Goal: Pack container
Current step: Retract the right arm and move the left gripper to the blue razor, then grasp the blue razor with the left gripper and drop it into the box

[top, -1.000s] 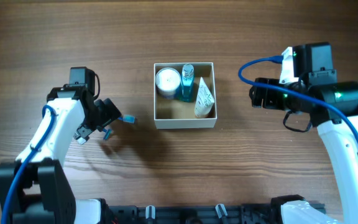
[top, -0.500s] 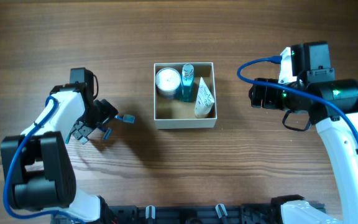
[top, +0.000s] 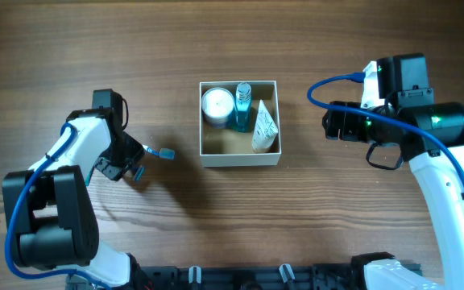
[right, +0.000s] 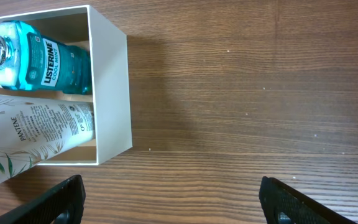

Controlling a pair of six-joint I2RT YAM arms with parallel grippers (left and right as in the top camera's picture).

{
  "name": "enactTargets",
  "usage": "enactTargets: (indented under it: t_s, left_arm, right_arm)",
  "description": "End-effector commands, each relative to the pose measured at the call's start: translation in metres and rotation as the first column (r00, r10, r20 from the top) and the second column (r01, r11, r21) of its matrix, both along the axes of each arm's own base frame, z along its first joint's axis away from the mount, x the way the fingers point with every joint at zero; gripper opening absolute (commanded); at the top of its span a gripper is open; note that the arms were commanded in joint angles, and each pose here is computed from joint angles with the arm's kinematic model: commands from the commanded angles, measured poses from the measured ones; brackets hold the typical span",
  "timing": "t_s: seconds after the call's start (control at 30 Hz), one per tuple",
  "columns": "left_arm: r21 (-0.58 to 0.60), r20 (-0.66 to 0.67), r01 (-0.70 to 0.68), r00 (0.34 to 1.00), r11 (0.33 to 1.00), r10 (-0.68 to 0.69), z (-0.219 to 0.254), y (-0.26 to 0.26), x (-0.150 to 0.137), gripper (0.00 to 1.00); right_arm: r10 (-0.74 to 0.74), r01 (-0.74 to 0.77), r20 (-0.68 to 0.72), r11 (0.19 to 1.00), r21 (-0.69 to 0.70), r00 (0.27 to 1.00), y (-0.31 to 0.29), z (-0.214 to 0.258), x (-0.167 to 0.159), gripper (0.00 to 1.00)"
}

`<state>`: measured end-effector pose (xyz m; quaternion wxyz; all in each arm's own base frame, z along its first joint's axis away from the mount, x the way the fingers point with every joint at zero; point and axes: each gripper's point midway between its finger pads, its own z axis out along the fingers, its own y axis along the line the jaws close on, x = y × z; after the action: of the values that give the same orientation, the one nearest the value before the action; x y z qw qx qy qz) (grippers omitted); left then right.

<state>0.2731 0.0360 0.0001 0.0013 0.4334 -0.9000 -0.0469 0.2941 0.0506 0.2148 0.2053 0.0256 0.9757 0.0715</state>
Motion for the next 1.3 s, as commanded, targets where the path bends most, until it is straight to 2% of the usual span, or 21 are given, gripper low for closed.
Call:
enactTargets:
  t_s: [0.0,0.23,0.37,0.47,0.57,0.73,0.87,0.93,1.03,1.13,1.27]
  left_arm:
    - [0.020,-0.018,-0.022,1.000,1.000,0.023,-0.006,0.005,0.001,0.36]
    - [0.017,-0.061,-0.021,0.998,1.000,0.022,-0.018,0.005,-0.004,0.20]
    - [0.017,-0.059,-0.017,0.998,1.000,0.018,-0.017,0.005,-0.004,0.04]
    - [0.018,-0.042,-0.014,0.999,1.000,0.015,-0.009,0.005,0.002,0.04]
    - [0.020,0.000,0.012,1.000,1.000,-0.012,0.024,0.005,0.013,0.04]
    - [0.049,0.197,0.117,0.973,0.992,-0.124,0.113,-0.019,0.036,0.04]
    - [0.050,0.385,0.228,0.894,0.972,-0.229,0.170,-0.073,0.035,0.04]
    - [0.042,0.417,0.279,0.868,0.959,-0.271,0.177,-0.097,0.032,0.04]
    - [0.003,0.472,0.441,0.791,0.898,-0.390,0.180,-0.161,0.030,0.04]
    - [-0.004,0.533,0.511,0.728,0.859,-0.431,0.182,-0.200,0.036,0.04]
    - [-0.070,0.526,0.462,0.770,0.884,-0.361,0.165,-0.228,0.039,0.04]
  right_arm:
    - [0.007,-0.007,-0.021,1.000,-0.017,1.000,-0.002,-0.006,0.000,0.91]
    - [0.007,-0.007,-0.023,1.000,-0.018,1.000,-0.002,-0.006,-0.001,0.91]
    - [0.007,-0.007,-0.023,1.000,-0.018,1.000,-0.002,-0.006,-0.001,0.91]
    - [0.006,-0.007,-0.023,1.000,-0.017,1.000,-0.002,-0.006,0.000,0.91]
    - [0.006,-0.007,-0.022,1.000,-0.018,1.000,-0.002,-0.006,0.000,0.91]
    - [0.007,-0.007,-0.022,1.000,-0.018,1.000,-0.002,-0.006,0.000,0.91]
    - [0.007,-0.007,-0.022,1.000,-0.018,1.000,-0.002,-0.006,0.000,0.91]
    - [0.006,-0.007,-0.021,1.000,-0.018,1.000,-0.002,-0.006,0.000,0.91]
    - [0.007,-0.007,-0.021,1.000,-0.018,1.000,-0.002,-0.006,0.000,0.91]
    - [0.007,-0.007,-0.022,1.000,-0.018,1.000,-0.002,-0.006,0.000,0.91]
    - [0.007,-0.007,-0.022,1.000,-0.018,1.000,-0.002,-0.006,0.000,0.91]
